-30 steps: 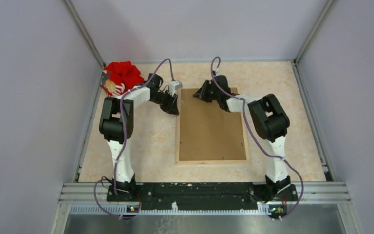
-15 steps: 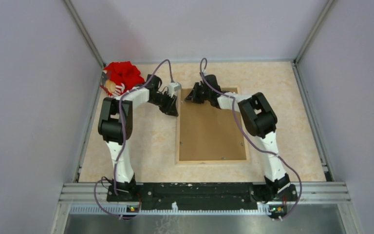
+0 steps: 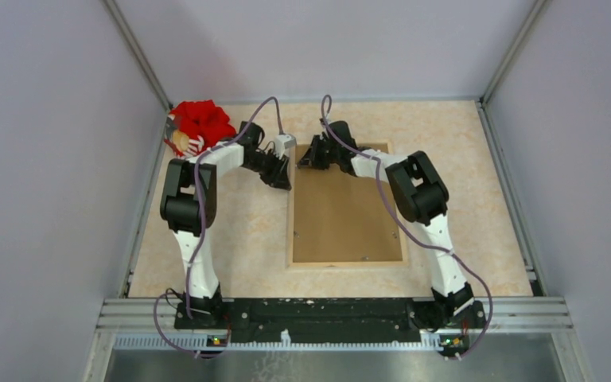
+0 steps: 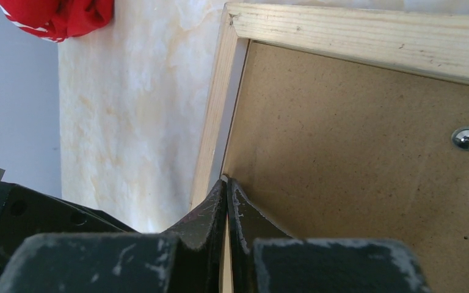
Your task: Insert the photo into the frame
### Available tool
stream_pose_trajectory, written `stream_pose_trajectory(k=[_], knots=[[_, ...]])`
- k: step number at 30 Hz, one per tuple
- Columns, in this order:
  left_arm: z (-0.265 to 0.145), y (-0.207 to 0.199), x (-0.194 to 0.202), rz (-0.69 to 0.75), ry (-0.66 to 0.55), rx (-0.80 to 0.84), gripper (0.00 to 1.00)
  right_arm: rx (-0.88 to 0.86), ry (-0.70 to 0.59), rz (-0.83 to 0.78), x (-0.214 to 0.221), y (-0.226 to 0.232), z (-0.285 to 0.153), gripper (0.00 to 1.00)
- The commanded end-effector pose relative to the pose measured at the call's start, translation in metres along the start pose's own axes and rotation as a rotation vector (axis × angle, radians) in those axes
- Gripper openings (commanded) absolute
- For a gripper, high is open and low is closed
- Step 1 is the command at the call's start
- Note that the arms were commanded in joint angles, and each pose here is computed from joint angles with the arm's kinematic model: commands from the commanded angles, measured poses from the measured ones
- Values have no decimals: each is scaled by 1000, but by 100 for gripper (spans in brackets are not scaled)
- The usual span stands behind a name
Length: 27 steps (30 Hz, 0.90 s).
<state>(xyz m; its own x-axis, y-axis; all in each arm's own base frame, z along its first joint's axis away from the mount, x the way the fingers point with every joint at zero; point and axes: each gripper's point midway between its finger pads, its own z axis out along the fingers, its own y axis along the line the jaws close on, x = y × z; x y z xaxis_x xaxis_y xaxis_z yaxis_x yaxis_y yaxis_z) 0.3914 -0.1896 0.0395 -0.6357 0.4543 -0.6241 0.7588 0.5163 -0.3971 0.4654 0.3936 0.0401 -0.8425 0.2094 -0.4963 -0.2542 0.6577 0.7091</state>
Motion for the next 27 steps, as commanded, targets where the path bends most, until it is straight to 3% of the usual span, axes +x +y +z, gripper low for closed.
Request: stream_pose_trajectory(k=[1,15,21,27], knots=[[-3,4,14,1,41,-24,33,14,56,-24,13,-7,6,1],[-4,4,14,6,43,-26,33,-17,15,-73,-11,6,-2,3],[-15,7,18,33,56,-45,33,-75,-128,-105,-79,43,-45,17],[-32,5,30,87,84,-78,35,5,-274,-33,-125,16,-112,34]])
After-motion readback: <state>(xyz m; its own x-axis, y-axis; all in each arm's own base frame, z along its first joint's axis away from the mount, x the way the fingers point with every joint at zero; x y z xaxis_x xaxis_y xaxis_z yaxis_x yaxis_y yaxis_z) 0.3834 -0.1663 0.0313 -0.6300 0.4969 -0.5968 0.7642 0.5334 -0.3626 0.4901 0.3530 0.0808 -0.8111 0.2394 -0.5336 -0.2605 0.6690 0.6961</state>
